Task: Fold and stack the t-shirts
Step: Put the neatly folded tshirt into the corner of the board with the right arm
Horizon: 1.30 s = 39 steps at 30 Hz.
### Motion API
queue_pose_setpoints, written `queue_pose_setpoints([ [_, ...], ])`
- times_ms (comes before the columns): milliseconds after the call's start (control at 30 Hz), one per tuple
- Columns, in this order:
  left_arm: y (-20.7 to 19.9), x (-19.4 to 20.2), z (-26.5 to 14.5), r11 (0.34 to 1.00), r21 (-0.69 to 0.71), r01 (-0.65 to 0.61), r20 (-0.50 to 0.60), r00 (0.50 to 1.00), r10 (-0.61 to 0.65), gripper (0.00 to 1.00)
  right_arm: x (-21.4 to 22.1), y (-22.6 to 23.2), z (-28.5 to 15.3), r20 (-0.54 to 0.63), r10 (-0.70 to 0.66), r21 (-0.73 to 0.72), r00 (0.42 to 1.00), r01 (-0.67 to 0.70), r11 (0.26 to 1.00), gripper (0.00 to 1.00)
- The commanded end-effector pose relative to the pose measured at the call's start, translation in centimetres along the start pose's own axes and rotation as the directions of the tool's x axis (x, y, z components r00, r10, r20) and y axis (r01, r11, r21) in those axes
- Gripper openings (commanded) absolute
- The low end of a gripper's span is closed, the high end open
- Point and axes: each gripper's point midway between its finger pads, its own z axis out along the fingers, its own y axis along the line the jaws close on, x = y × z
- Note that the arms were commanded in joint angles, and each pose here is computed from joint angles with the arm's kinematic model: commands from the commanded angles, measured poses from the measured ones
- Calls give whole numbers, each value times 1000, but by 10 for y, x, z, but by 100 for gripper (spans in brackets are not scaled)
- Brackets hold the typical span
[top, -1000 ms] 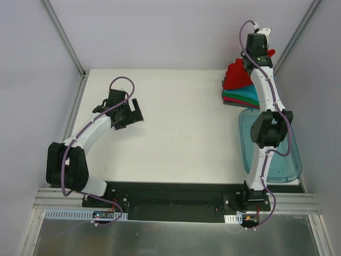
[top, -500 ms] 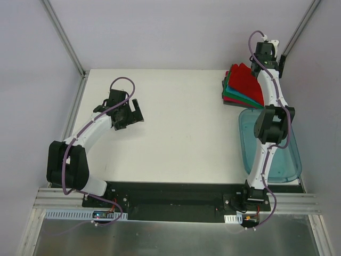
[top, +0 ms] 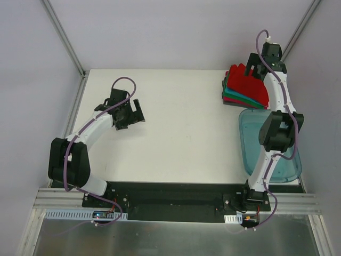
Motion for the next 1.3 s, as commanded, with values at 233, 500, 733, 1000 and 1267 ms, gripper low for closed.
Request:
queue_pose_setpoints([
  [233, -1, -11, 0, 1000, -2, -11, 17, 1000, 11, 99, 64, 45, 38, -180, -362, -105, 915, 348, 932, 96],
  [500, 0, -7, 5, 1000, -5, -7, -6, 1000, 7, 99, 89, 55, 56, -223, -507, -69, 833, 505, 860, 96],
  [733, -7, -11, -9, 999, 34, -7, 21, 1000, 6, 99, 20, 53, 14, -65, -423, 19, 904, 425, 905, 96],
  [1000, -10, -8, -57, 995, 101, -1, 139, 990, -13, 99, -11, -5, -134, 107, -162, 129, 981, 148, 981, 96],
  [1267, 12, 10, -97, 989, 126, 72, 287, 952, -106, 99, 145, -43, -214, 142, 177, -15, 974, -176, 984, 96],
])
